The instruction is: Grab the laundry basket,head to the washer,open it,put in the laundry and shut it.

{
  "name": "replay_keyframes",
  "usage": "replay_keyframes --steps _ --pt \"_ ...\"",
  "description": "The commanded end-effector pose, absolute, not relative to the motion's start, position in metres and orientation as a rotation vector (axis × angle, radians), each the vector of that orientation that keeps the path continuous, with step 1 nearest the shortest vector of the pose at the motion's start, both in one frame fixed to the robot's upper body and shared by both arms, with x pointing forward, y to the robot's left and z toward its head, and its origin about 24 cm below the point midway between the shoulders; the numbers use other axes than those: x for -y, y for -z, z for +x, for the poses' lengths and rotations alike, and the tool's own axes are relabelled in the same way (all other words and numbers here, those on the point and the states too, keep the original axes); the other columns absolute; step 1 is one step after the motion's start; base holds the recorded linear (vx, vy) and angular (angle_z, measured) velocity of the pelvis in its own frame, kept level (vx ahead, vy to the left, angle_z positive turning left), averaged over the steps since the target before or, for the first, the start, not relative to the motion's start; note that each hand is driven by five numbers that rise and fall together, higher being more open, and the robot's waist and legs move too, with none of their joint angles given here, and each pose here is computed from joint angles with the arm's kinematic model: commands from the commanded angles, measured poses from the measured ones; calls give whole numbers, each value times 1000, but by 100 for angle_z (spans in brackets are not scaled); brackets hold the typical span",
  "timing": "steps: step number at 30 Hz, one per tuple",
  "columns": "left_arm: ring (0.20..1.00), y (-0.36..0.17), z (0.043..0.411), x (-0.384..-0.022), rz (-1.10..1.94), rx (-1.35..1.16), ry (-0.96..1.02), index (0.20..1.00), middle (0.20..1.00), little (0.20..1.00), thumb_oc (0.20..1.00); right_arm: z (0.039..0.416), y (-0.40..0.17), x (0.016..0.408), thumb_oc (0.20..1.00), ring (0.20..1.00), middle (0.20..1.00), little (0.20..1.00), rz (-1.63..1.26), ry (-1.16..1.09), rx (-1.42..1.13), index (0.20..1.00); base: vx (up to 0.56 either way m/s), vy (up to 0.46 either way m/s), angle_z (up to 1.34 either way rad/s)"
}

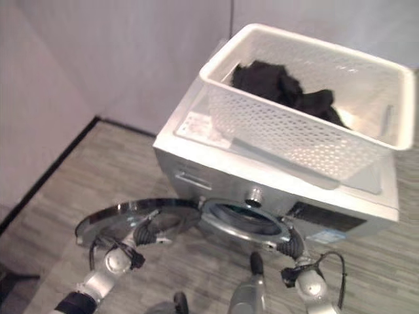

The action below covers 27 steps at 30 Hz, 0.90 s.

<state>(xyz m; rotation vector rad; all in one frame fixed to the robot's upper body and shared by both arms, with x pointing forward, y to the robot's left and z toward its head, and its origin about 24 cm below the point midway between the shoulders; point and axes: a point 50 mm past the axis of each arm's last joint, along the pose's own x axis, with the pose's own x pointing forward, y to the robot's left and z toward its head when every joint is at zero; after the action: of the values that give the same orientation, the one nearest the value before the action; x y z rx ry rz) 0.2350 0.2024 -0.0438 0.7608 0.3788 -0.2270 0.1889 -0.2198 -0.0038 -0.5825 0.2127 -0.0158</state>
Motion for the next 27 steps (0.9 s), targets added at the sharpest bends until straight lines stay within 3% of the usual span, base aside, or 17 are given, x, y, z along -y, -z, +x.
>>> replay_keyframes --steps 1,6,12,18,23,27 --pt "1000 27 251 -192 747 -273 193 1000 1000 1000 1000 202 -38 233 1000 1000 1000 1000 -751 21 -2 1000 50 48 -40" --pt "1000 30 257 -180 750 -275 193 1000 1000 1000 1000 179 -87 243 1000 1000 1000 1000 -792 187 194 1000 20 36 -9" --pt "1000 38 258 -156 681 -291 230 1000 1000 1000 1000 171 -178 253 1000 1000 1000 1000 -938 519 659 1000 32 19 -20" --pt "1000 48 255 -139 630 -329 266 1000 1000 1000 1000 167 -219 252 1000 1000 1000 1000 -976 732 914 1000 47 0 -4" --pt "1000 55 253 -134 660 -351 306 1000 1000 1000 1000 176 -237 244 1000 1000 1000 1000 -982 724 1019 1000 43 -13 -3" --pt "1000 57 254 -136 690 -362 349 1000 1000 1000 1000 193 -256 260 1000 1000 1000 1000 -1138 673 965 1000 -2 -33 3"
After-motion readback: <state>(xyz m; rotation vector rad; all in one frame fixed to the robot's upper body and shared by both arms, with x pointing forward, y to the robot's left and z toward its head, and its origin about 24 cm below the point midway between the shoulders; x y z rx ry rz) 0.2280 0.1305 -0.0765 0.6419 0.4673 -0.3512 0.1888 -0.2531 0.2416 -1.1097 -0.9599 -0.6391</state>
